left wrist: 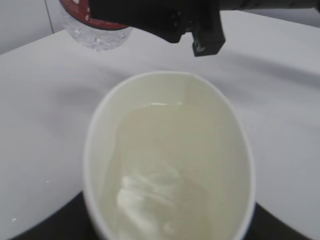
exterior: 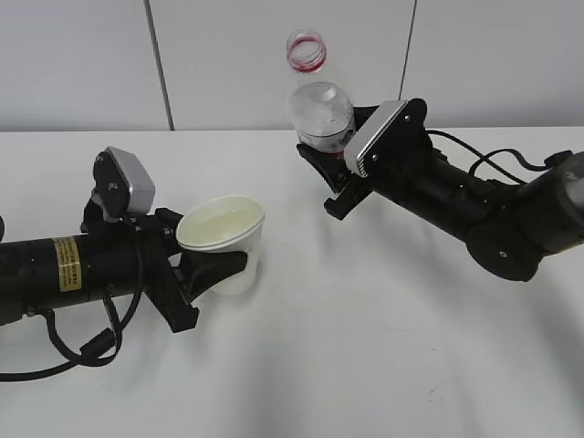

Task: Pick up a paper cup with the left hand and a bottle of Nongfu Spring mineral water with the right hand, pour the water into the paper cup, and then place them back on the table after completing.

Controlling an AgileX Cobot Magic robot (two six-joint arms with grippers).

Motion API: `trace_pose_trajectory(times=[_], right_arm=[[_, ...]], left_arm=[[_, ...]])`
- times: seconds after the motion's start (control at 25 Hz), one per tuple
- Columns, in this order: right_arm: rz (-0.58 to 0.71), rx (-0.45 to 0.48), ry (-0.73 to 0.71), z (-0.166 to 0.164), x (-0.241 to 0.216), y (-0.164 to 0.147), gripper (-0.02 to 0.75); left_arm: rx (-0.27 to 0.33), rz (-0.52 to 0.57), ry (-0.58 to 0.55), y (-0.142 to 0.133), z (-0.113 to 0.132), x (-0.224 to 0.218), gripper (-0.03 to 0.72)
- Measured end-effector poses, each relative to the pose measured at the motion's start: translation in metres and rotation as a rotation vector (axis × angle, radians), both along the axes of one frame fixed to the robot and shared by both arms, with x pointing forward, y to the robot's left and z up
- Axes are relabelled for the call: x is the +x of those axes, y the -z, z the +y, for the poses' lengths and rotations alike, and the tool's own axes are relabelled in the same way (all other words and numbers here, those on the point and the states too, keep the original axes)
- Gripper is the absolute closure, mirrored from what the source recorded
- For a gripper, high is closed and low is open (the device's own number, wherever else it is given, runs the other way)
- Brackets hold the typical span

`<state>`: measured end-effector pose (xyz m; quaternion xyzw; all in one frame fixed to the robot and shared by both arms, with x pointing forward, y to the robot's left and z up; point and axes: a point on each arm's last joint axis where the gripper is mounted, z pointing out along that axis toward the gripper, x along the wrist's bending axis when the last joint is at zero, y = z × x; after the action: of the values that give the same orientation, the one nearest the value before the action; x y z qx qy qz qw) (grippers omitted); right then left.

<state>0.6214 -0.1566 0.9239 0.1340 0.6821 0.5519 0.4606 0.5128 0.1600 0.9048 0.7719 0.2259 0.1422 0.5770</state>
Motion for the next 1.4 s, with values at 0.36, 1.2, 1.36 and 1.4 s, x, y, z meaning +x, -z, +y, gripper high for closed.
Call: trace_pose_trajectory(times=[0.36,1.2,1.36,1.4], right_arm=[[0.226,0.241,-0.028,0.001,-0.001,0.002,0.260],[0.365,0.244,-0.006,0.001,-0.001,0.045,0.260],[0.373,0.242,-0.004,0.001,-0.001,0.049,0.260],[0.378,0.240,-0.004,0.001,-0.001,0.051,0.260]], left_arm=[[0.023,-0.036,-0.112,0.010,0.006,0.010,0.349],[-0.017,-0.005,-0.235,0.053,0.012,0.019,0.349],[-0.021,-0.007,-0.240,0.053,0.012,0.020,0.341],[-0.020,-0.007,-0.240,0.053,0.012,0.020,0.324]])
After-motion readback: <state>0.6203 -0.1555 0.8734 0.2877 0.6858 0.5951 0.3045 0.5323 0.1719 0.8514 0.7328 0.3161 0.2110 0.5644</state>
